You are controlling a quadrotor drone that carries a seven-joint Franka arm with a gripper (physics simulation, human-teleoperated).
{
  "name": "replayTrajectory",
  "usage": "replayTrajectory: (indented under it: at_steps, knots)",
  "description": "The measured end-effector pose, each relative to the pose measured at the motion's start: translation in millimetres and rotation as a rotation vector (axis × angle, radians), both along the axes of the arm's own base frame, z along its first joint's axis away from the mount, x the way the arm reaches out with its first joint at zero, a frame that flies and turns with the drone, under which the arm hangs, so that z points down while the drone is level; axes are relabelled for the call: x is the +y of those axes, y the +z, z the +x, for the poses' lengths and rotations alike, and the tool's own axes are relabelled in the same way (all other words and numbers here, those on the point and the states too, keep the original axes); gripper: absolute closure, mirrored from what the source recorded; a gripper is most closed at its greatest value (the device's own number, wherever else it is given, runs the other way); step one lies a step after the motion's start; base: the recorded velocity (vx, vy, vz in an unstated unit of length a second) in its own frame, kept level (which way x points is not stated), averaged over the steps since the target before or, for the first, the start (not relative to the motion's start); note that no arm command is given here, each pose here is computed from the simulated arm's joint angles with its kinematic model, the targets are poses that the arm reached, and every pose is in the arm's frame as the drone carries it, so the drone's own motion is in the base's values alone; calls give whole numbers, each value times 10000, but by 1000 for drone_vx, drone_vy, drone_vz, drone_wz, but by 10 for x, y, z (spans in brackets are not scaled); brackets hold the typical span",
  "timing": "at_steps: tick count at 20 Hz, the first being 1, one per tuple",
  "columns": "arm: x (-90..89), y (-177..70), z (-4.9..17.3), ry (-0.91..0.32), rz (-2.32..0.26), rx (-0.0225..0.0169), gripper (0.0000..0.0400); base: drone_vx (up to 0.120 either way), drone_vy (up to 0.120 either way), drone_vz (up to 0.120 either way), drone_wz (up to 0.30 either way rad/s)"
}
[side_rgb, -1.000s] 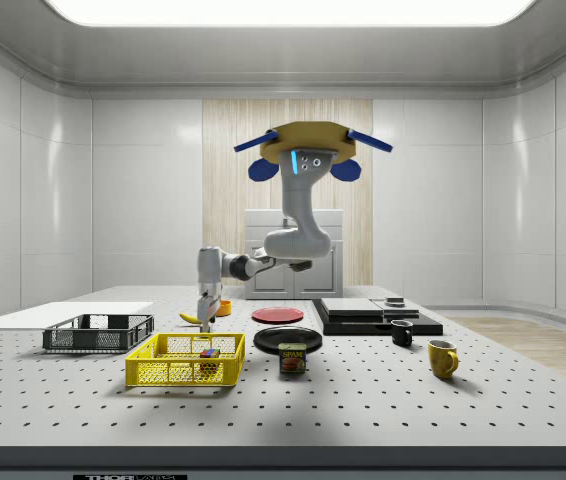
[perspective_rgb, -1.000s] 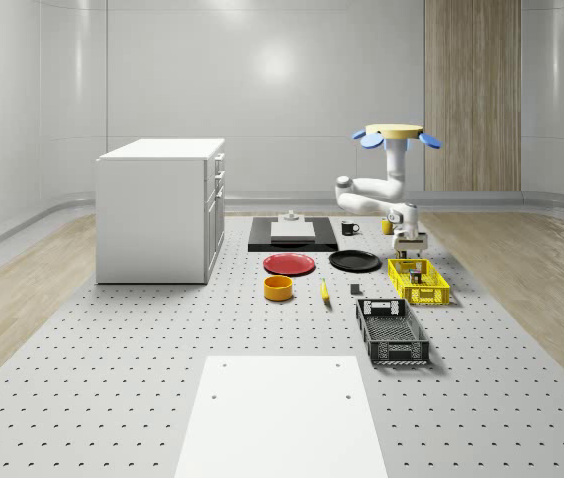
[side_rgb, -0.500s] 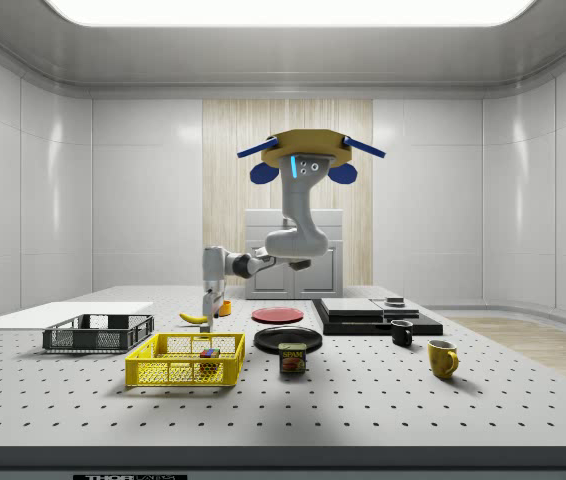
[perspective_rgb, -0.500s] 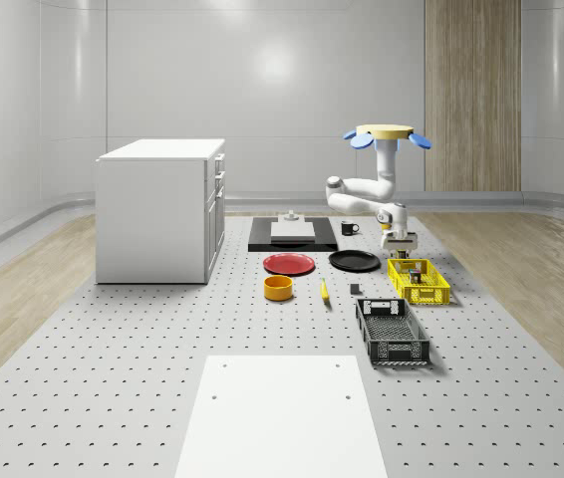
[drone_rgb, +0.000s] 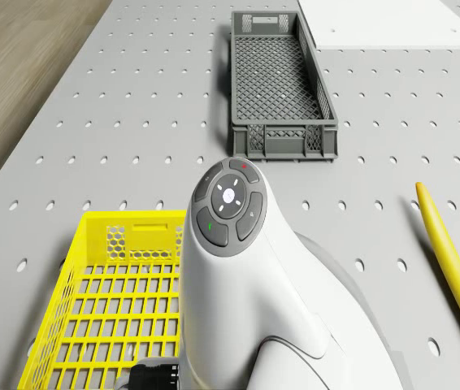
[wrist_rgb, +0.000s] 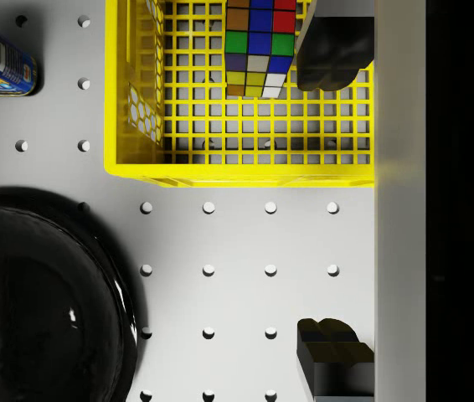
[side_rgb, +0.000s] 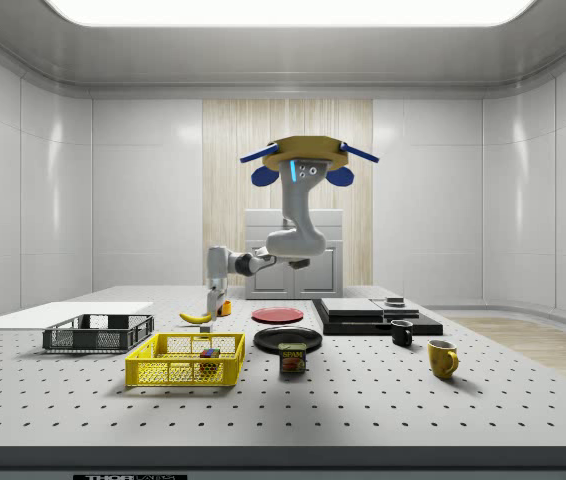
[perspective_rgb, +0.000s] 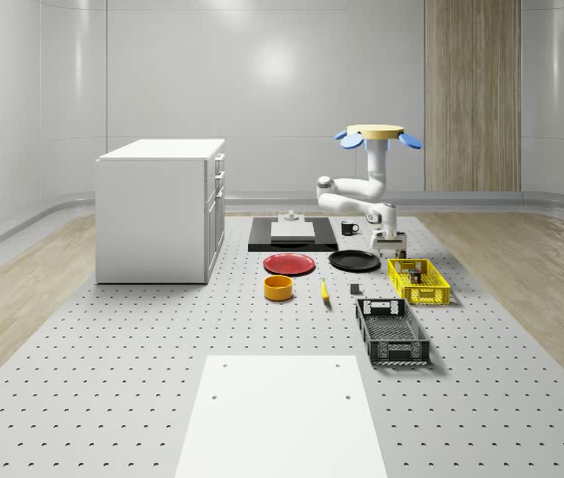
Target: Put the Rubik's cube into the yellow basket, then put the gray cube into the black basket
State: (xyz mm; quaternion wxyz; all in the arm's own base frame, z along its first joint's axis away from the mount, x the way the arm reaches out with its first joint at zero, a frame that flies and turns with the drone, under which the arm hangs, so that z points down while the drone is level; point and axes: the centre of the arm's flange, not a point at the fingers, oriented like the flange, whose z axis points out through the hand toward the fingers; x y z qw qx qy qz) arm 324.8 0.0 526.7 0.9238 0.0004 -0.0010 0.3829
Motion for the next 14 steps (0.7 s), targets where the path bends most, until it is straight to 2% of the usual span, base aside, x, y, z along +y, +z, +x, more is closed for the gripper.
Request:
replayTrajectory:
  at_steps: [14]
  knots:
    - [0,0,0,0,0,0,0,0,-120,0,0]
